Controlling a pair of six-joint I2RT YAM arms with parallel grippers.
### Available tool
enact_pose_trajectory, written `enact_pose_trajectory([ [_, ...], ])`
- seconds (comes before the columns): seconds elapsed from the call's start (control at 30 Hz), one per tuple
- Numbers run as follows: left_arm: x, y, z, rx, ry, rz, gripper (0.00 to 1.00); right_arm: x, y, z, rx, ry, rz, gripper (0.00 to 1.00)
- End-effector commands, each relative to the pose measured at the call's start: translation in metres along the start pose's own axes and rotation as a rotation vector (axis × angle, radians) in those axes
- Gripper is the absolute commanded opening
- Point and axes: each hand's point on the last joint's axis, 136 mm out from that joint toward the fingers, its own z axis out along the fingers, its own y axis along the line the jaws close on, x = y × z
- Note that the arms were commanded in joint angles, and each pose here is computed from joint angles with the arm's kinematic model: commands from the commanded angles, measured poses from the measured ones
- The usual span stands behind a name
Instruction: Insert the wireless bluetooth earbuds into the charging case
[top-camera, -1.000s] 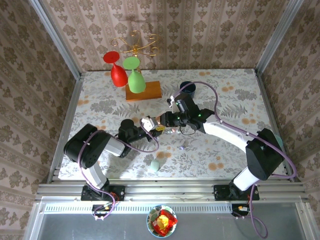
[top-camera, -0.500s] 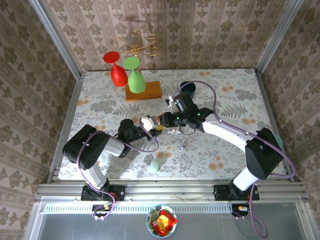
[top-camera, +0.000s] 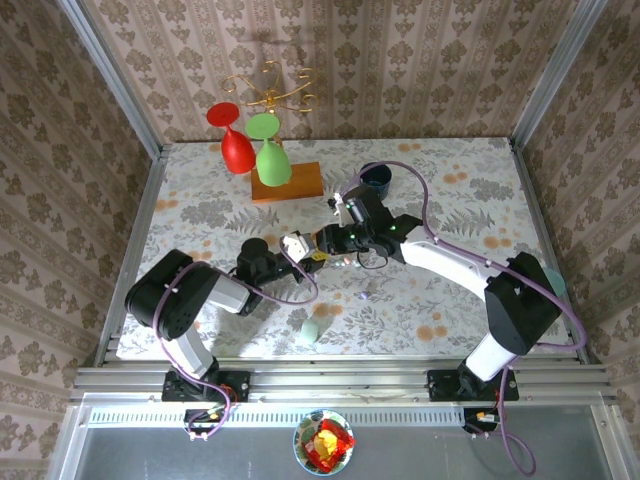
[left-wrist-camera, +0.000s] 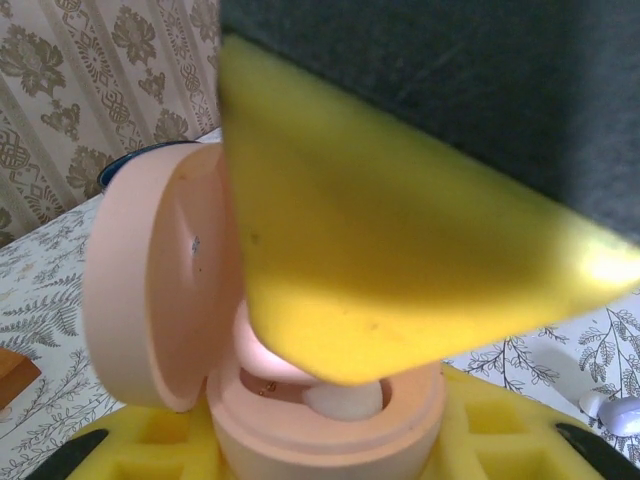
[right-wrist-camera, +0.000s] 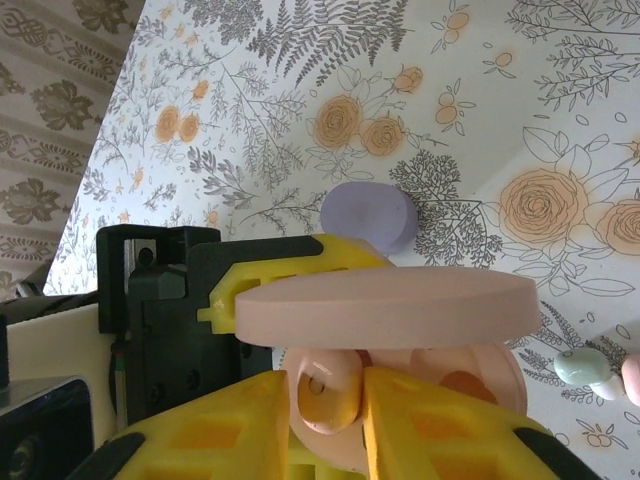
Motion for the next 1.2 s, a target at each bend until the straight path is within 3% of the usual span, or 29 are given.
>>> enact_pose_trajectory([
  [0.0, -0.033, 0.006, 0.001, -0.02, -0.092, 0.077, 0.34, 0.003, 0.001, -0.009, 0.021, -0.004, -0.008, 0.32],
  [0.2, -0.031, 0.005, -0.001, -0.022, -0.088, 0.079, 0.34, -0.005, 0.0, -0.031, 0.021, -0.1, -0.025, 0.45],
  [0.47, -0.032, 0.008, -0.016, -0.038, -0.09, 0.064, 0.33, 0.001, -0.04, -0.061, 0.091, -0.217, 0.028, 0.5],
  [0.8, -0.037, 0.005, -0.028, -0.073, -0.098, 0.067, 0.31, 0.017, -0.102, -0.023, 0.124, -0.018, 0.199, 0.45],
  [1.17, -0.039, 0.0, -0.03, -0.055, -0.104, 0.068, 0.32, 0.026, -0.115, 0.025, 0.109, 0.185, 0.162, 0.41],
])
